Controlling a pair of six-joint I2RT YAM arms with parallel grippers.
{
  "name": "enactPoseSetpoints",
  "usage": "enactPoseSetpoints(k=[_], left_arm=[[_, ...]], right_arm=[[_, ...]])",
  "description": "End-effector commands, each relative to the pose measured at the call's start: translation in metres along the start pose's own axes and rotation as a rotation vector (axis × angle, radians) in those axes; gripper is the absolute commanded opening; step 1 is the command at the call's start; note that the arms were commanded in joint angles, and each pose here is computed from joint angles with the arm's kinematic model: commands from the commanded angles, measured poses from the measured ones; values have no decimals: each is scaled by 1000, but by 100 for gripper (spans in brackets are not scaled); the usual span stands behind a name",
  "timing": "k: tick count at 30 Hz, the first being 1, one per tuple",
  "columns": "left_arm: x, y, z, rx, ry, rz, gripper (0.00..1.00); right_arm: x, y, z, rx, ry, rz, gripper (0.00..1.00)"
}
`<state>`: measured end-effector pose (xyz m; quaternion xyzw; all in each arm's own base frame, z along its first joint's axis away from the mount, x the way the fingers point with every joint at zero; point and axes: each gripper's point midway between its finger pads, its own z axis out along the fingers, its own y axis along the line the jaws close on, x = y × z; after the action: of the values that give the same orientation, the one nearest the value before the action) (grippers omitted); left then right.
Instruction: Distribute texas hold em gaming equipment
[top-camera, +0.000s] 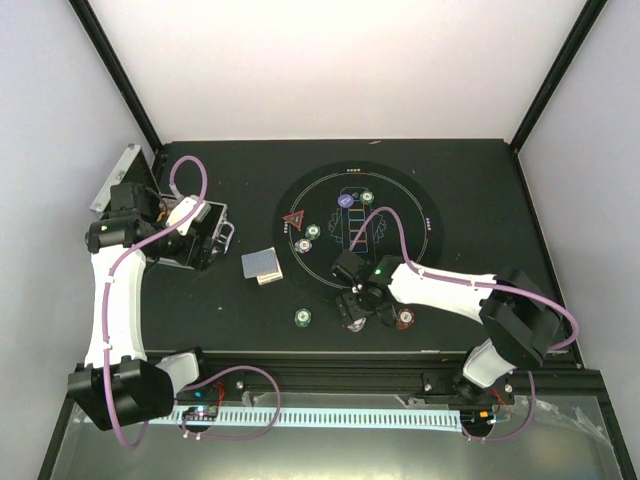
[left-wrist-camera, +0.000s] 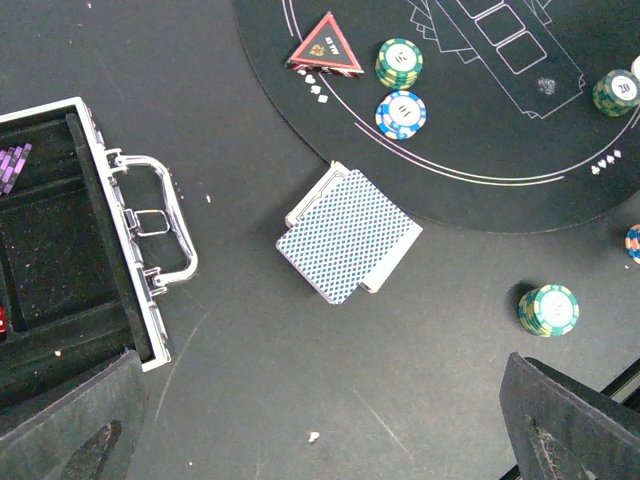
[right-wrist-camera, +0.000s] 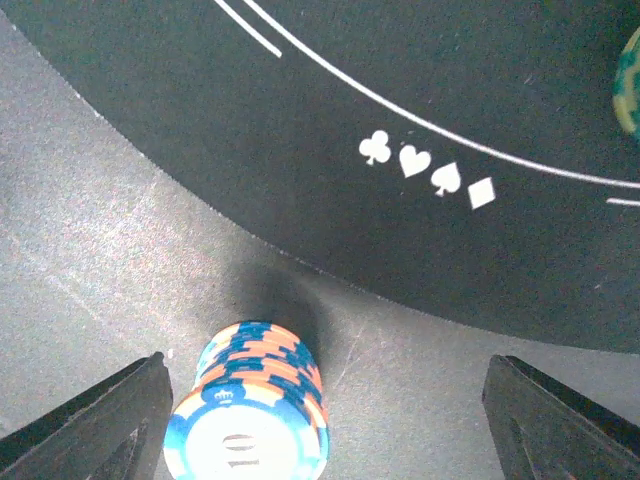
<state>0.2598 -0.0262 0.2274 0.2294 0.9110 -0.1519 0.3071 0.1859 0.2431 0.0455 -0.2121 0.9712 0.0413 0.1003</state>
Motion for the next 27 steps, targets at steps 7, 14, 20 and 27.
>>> enactPoseSetpoints(k=[7,14,20,27], left_arm=[[-12,-3,-8,3,-48,18,99],[-12,-2,-8,-2,-49,20,99],[-11,-2,-8,-1,-49,15,99],[-12,-1,-8,-5,-48,19,99]], right_arm=[[3,24,0,-79,-38,2,87],[11,21,2,-35,-24,-13,79],[19,21,8,-10,-3,-29,74],[23,14,13,44,8,-38,71]])
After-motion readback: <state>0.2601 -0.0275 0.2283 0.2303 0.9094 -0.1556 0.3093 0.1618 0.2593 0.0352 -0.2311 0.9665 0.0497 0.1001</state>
